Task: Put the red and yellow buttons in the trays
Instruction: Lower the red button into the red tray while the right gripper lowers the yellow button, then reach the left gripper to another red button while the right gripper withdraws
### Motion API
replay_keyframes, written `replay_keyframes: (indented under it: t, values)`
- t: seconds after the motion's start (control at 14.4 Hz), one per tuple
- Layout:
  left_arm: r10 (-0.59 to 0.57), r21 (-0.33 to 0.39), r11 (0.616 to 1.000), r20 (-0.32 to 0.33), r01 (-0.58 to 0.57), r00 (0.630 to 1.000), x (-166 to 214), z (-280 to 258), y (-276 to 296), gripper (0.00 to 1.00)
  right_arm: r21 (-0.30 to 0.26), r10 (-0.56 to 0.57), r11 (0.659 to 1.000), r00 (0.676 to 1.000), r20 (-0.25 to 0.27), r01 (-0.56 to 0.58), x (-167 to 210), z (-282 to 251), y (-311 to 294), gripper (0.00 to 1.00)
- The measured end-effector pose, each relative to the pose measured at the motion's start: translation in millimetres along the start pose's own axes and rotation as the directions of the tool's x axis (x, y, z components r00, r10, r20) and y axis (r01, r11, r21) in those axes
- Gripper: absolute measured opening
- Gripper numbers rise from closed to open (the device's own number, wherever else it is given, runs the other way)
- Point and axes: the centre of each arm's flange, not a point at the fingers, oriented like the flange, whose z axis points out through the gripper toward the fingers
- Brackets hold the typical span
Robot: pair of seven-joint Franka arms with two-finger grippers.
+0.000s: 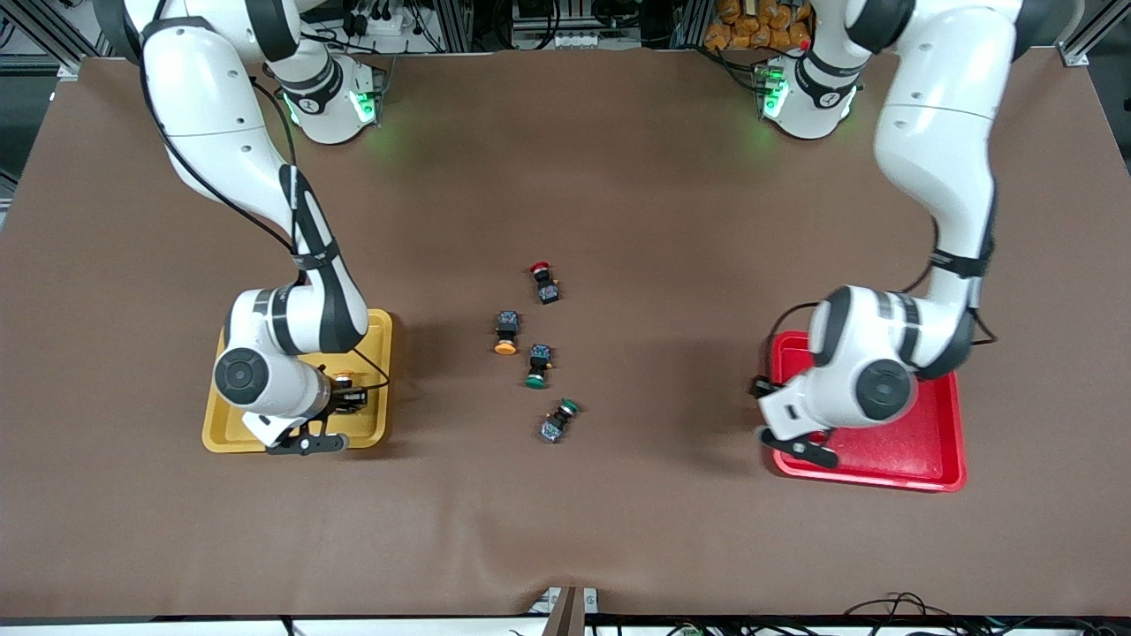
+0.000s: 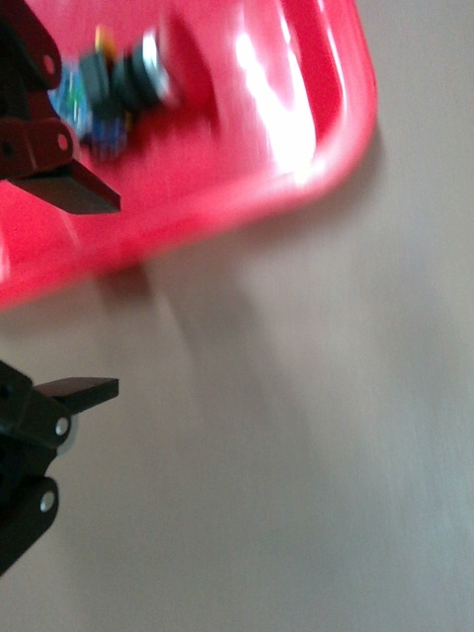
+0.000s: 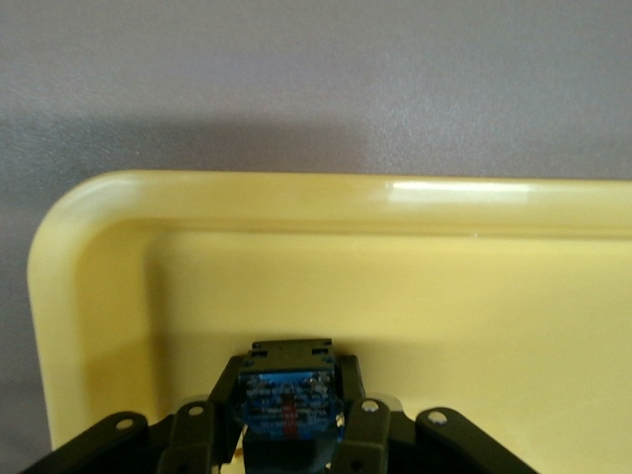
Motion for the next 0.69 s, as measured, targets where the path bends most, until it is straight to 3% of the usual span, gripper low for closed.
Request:
replay_keyframes:
  t: [0.28,0.35,0.55,0.69]
  values:
    - [-0.113,-0.037,0.993,0.014,0.114,0.993,-3,-14,91,0.86,0.000,-0.012,1.000,1.000,-0.002,0.012,-3,1,-1,0.42]
    - [-0.163,-0.054,0.985,0.021,0.164,0.986,-4,-16,113,0.90,0.000,-0.012,1.000,1.000,0.000,0.012,-3,2,-1,0.47]
    - [-0.323,-0.058,0.944,0.050,0.326,0.945,-17,-12,196,0.92,-0.002,-0.011,1.000,1.000,0.007,0.011,-5,5,1,0.76]
    - [-0.438,-0.048,0.896,0.069,0.442,0.896,-29,-8,248,0.96,0.000,-0.017,1.000,1.000,0.019,0.017,-6,3,0,0.94]
